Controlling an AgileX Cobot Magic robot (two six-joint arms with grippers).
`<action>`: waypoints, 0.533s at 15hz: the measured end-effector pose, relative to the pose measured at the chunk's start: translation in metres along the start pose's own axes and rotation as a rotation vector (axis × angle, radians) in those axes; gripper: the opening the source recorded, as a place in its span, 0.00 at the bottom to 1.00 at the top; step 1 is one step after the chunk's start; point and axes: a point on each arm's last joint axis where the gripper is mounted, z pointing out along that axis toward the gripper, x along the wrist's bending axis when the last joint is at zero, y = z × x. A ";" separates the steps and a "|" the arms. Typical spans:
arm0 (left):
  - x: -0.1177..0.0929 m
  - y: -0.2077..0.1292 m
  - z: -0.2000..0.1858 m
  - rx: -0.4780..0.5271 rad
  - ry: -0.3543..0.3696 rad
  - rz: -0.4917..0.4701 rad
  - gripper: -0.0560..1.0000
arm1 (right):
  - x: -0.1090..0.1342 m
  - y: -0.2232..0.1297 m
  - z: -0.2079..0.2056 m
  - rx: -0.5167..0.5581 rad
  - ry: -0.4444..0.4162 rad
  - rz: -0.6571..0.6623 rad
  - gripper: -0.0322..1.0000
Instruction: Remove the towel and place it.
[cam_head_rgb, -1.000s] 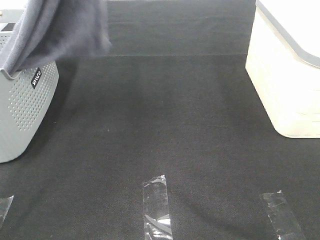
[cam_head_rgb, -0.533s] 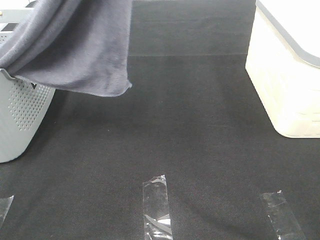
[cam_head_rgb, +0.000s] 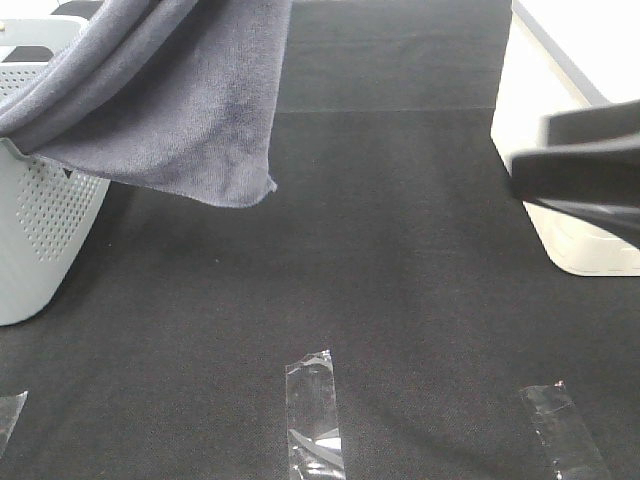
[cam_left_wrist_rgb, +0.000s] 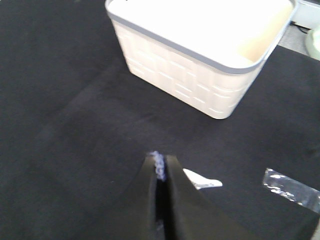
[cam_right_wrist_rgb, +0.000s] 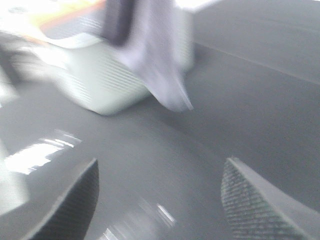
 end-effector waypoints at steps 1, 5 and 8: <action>-0.002 0.001 0.000 -0.006 -0.022 -0.004 0.06 | -0.016 -0.005 0.013 -0.027 0.063 0.033 0.67; -0.004 0.001 0.000 -0.013 -0.040 -0.007 0.06 | -0.027 -0.013 0.078 0.057 0.142 0.037 0.67; -0.004 0.001 0.000 -0.010 -0.045 -0.009 0.06 | -0.029 -0.026 0.134 0.196 0.087 -0.008 0.67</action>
